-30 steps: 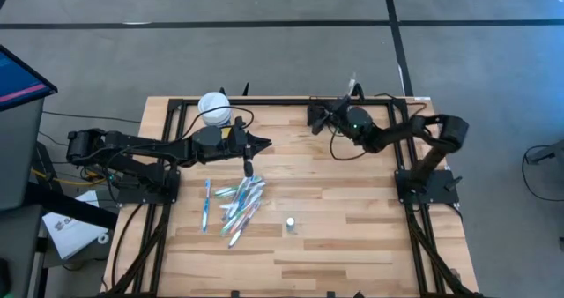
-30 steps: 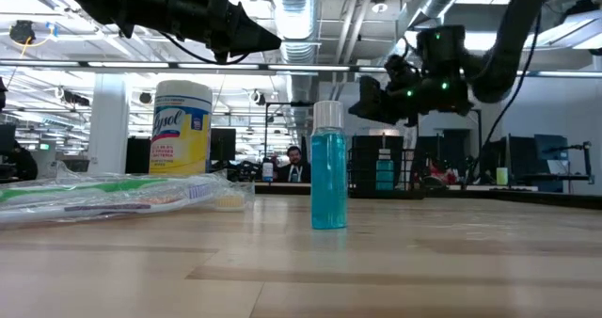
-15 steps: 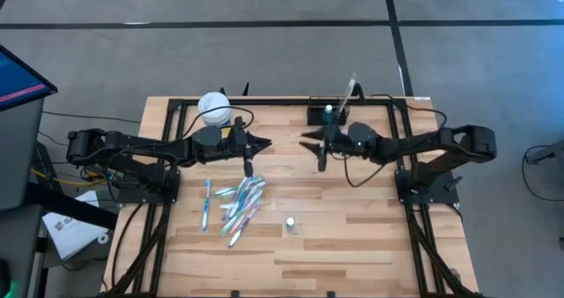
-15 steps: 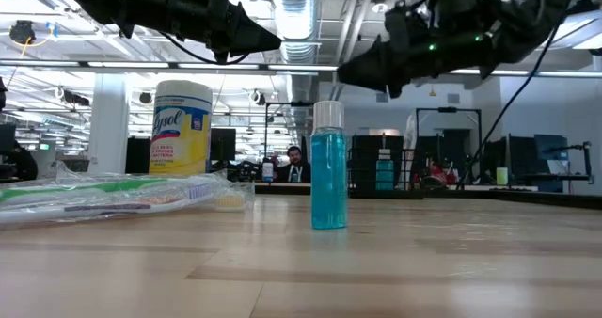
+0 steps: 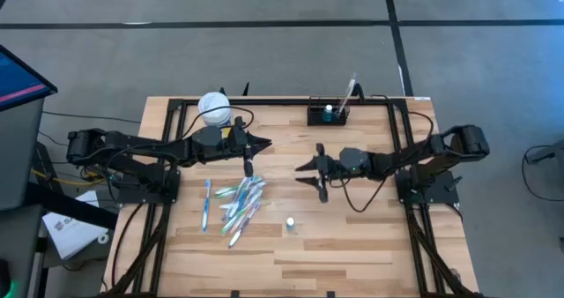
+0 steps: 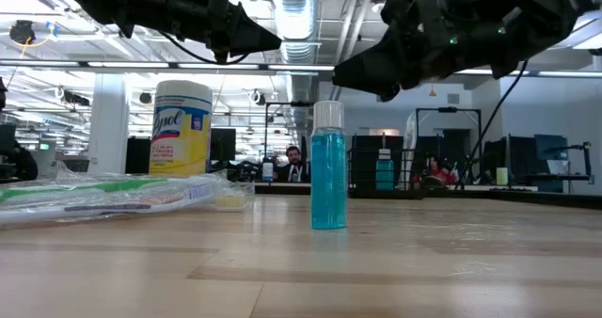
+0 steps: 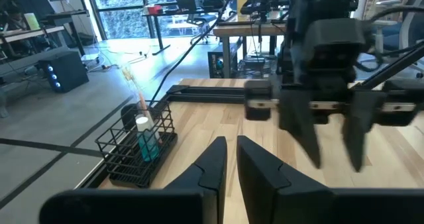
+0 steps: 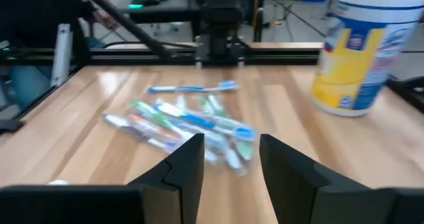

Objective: Pick & Place toothbrushing station
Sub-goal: Put the mouthwash into the black mesh organizer

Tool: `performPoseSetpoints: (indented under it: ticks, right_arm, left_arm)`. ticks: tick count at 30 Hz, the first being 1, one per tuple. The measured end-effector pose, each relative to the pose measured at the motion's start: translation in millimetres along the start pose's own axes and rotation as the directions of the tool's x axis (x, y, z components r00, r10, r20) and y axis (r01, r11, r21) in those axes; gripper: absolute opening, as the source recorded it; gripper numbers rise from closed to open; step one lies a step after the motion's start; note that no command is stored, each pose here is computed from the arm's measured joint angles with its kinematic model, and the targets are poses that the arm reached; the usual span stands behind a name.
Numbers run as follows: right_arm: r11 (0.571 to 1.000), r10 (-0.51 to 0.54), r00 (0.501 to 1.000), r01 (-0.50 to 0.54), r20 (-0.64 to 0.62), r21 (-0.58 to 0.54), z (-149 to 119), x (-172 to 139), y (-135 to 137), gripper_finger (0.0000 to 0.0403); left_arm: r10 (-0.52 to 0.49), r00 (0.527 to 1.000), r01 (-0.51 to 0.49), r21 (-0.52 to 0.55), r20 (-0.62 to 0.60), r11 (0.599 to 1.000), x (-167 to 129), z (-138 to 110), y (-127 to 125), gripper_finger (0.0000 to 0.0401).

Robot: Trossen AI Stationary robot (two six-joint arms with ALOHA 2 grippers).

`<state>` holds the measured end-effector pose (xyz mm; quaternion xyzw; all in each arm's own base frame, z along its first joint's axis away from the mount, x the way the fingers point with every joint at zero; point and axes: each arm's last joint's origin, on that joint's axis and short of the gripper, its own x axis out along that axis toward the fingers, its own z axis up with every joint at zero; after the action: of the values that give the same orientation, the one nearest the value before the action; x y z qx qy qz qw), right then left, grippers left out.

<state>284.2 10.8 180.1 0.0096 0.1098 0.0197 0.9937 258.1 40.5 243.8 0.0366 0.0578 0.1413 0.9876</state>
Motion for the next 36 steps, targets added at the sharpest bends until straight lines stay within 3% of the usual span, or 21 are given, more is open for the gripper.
performPoseSetpoints:
  ticks: [11, 36]
  right_arm:
    - [0.993, 0.117, 0.993, -0.118, -0.019, -0.023, -3, -2, 35, 0.0152]
    - [0.978, 0.201, 0.977, -0.204, -0.065, -0.043, -8, -6, 61, 0.0159]
  left_arm:
    - [0.0, 1.0, 0.0, 0.0, 0.0, 1.0, 0, 0, 0, 0.0031]
    - [0.008, 1.0, -0.008, 0.0, -0.001, 1.0, 0, 0, 0, 0.0031]
